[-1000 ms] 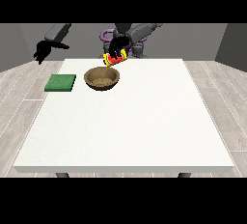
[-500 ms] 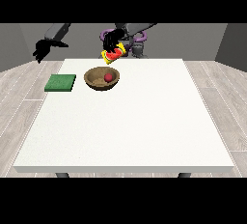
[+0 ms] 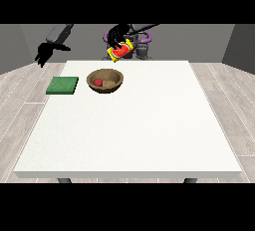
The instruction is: Pick the cup and pour the ball into the bowl, then pick the bowl and place it on the pad
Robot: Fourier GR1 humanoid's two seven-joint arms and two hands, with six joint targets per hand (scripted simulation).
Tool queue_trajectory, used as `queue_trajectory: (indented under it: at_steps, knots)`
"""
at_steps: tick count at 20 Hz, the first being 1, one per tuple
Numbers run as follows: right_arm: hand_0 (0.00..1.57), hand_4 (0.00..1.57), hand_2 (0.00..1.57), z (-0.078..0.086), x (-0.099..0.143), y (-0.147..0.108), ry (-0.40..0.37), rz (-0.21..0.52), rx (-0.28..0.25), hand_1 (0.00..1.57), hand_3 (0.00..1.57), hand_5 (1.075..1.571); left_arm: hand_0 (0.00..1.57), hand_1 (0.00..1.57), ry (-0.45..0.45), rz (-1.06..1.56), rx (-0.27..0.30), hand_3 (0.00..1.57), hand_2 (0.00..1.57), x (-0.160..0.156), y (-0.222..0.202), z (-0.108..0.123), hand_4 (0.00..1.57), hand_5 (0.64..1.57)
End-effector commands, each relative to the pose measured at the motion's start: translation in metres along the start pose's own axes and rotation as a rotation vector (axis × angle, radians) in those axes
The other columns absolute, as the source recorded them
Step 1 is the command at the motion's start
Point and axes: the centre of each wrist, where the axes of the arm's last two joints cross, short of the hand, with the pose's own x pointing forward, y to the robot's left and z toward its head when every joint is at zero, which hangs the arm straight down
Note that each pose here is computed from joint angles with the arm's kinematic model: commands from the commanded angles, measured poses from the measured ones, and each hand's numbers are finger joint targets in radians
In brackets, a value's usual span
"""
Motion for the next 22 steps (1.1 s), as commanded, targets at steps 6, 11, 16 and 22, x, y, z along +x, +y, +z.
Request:
queue_trajectory:
  at_steps: [6,11,16,22]
  knots:
    - [0.0,0.43,0.0,0.013,-0.016,-0.001,0.073,-0.05,-0.081,0.0,0.0,1.555,0.36,0.36,0.293,0.52,0.158,1.57,1.57,-0.058,-0.005,0.02,0.99,1.555]
    - [0.0,0.47,0.0,-0.011,-0.004,0.02,0.01,-0.079,-0.122,0.0,0.0,1.557,0.49,0.49,0.399,0.809,0.206,1.55,1.57,-0.089,-0.029,0.038,0.88,1.565]
    - [0.0,0.26,0.0,-0.019,-0.001,0.036,-0.033,-0.125,-0.1,0.0,0.0,1.565,1.18,1.18,0.489,1.184,0.32,1.12,1.4,-0.112,-0.038,0.047,0.77,1.537]
    - [0.0,0.39,0.0,-0.043,0.016,0.071,-0.052,-0.145,0.014,0.0,0.0,1.57,0.29,0.29,0.546,1.495,0.435,0.0,0.0,-0.126,-0.065,0.06,0.83,1.559]
